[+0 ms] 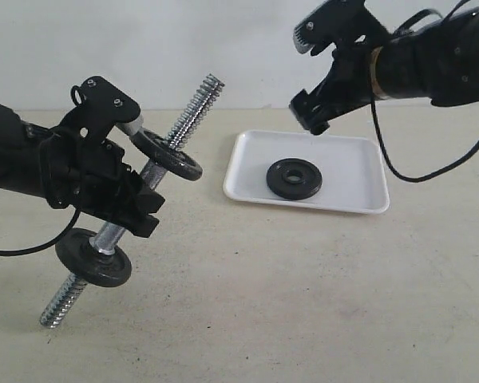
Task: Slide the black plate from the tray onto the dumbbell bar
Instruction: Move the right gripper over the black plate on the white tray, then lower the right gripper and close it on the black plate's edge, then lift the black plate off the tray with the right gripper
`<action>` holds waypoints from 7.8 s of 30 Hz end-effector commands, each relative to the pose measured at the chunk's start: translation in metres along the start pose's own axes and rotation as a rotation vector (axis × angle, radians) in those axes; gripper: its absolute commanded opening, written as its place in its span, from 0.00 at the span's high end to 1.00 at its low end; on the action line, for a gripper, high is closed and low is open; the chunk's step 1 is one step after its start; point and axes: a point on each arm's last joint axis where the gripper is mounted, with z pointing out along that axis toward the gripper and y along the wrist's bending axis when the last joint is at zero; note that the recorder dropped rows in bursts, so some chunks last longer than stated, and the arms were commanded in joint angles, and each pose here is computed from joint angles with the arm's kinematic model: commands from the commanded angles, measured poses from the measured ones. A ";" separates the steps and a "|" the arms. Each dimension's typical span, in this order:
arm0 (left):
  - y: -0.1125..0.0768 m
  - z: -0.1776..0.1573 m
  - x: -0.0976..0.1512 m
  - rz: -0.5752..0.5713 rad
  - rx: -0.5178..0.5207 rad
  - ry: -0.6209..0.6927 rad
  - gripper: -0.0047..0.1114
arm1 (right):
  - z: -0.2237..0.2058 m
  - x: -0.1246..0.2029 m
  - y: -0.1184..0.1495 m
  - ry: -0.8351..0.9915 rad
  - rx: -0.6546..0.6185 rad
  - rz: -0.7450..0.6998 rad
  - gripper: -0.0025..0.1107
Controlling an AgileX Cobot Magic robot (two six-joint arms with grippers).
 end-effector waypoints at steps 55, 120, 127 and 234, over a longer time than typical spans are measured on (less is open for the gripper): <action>0.013 -0.022 -0.023 -0.024 -0.108 -0.135 0.92 | 0.043 -0.007 0.017 0.520 -0.291 0.489 0.08; 0.013 -0.023 -0.020 -0.030 -0.081 -0.115 0.92 | 0.130 0.057 0.058 0.683 -0.188 0.765 0.09; 0.013 -0.023 -0.020 -0.030 -0.080 -0.115 0.92 | 0.127 0.063 0.056 0.747 -0.165 0.705 0.09; 0.009 -0.022 -0.017 -0.011 -0.041 -0.087 0.92 | 0.071 0.007 0.020 0.668 -0.199 0.620 0.98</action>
